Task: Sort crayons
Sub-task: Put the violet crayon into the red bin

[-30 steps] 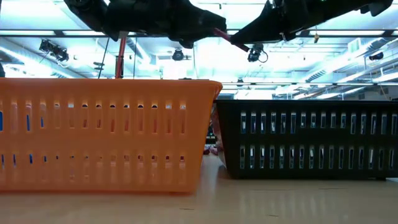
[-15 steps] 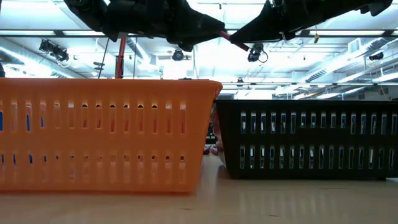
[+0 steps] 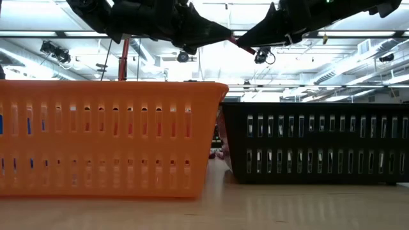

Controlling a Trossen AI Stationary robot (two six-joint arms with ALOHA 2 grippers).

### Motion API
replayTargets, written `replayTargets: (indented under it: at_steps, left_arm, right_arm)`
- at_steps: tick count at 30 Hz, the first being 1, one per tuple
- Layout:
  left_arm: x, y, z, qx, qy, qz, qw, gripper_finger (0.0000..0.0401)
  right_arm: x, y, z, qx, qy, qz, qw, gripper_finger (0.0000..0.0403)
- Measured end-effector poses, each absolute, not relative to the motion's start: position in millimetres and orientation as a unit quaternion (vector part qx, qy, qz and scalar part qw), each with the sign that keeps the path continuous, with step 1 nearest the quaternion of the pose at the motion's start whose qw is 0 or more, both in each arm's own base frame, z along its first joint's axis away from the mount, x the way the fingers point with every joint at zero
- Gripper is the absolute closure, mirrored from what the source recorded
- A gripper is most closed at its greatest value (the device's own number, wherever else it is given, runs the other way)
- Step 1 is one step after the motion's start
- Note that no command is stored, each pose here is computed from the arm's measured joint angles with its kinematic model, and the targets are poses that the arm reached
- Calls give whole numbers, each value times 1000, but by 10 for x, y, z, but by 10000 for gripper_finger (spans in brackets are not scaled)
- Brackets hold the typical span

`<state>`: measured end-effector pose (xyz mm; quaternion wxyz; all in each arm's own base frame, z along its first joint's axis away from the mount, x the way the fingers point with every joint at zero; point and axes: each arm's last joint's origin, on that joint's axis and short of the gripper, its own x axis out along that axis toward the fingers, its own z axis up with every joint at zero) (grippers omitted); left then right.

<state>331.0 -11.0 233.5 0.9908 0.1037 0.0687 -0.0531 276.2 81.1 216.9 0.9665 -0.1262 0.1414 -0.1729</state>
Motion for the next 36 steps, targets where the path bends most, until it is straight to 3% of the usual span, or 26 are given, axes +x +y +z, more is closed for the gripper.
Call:
replayTargets:
  at_steps: [5, 17, 23, 31, 36]
  left_arm:
    - [3310, -110, 2332, 104, 71, -46, 991, 348]
    - [3301, -38, 2268, 94, 105, -37, 989, 357]
    - [3256, -80, 2221, 79, 147, -45, 985, 357]
    - [3117, -215, 2325, 47, 175, -63, 981, 356]
    - [3007, -338, 2195, 13, 266, -75, 961, 355]
  right_arm:
    - [2764, 804, 2167, -122, 142, -174, 967, 311]
    - [2751, 801, 2149, -135, 152, -190, 961, 240]
    - [2718, 847, 2142, -156, 156, -212, 952, 233]
    - [2622, 896, 2101, -205, 177, -305, 913, 233]
    - [2627, 830, 2047, -181, 193, -301, 916, 234]
